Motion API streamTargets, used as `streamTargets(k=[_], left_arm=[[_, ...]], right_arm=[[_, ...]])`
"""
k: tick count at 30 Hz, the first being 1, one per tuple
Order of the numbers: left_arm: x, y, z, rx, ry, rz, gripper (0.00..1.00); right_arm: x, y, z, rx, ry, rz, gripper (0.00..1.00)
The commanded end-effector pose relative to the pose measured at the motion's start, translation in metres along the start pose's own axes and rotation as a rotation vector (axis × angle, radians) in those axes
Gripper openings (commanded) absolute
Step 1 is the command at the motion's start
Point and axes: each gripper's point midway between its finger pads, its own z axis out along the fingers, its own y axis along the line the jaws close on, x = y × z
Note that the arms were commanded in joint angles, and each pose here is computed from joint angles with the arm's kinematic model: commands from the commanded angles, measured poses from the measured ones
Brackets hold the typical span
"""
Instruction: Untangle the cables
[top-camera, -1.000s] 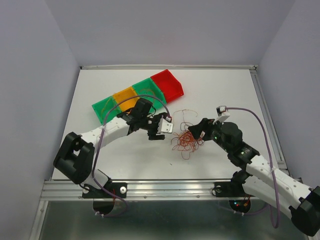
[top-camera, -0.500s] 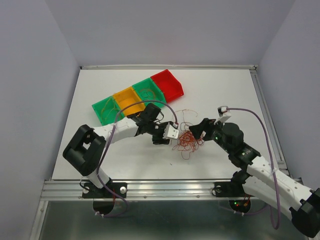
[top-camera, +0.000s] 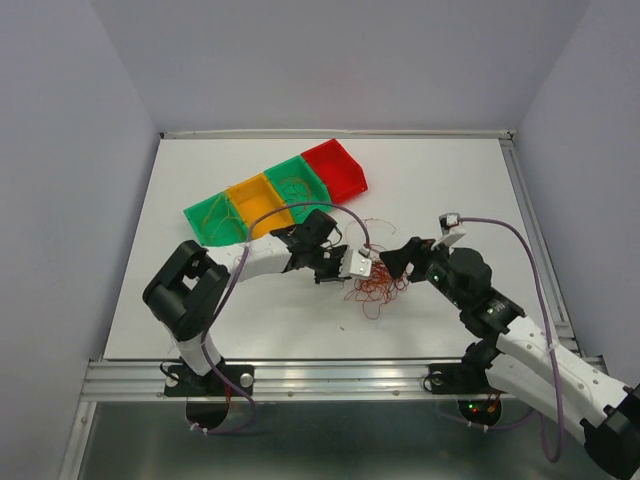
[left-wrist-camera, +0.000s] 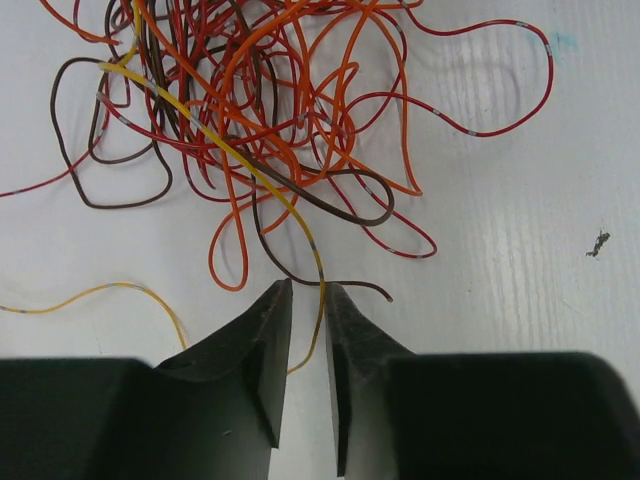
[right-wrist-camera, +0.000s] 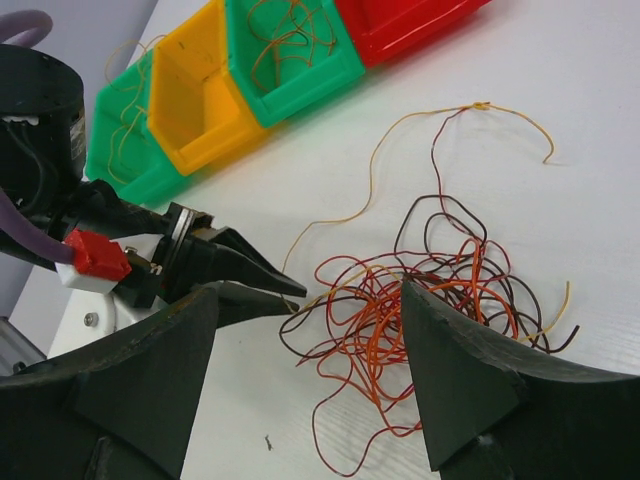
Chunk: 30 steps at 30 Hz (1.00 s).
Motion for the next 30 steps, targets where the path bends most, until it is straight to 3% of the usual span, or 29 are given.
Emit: streamTargets(k=[1,2,9,15,20,25,30], left_arm=[[-0.018,0.016,-0.003,-0.048,-0.021,0.021,0.17],[-0.017,0.019,-0.004,-0.064,-0.012,0.023,0.0],[-0.018,0.047,-0.036,-0.278,0.007,-0.032,0.0],[-0.043,0.09,-0.104,-0.543,-0.054,-0.135,0.0],[-0.1,0.097,-0.179,-0.659,-0.176,-0.109,0.0],[-0.171,0.117,-0.263,-0.807,-0.278,-0.115,0.0],[-0.214,0.125,-0.336,-0.964,-0.34,-0.12,0.0]], right_arm=[[0.003,-0.001,-0.002,-0.007,-0.015,0.006,0.78],[0.004,-0.002,-0.003,-0.006,-0.014,0.007,0.78],[0.027,-0.005,0.011,-0.005,0.087,-0.032,0.8],[0.036,-0.002,0.022,-0.049,0.107,-0.079,0.84],[0.014,0.012,0.034,-0.096,0.027,-0.134,0.84],[0.009,0.034,0.057,-0.173,0.068,-0.197,0.84],[0.01,0.034,0.076,-0.161,0.064,-0.223,0.85]])
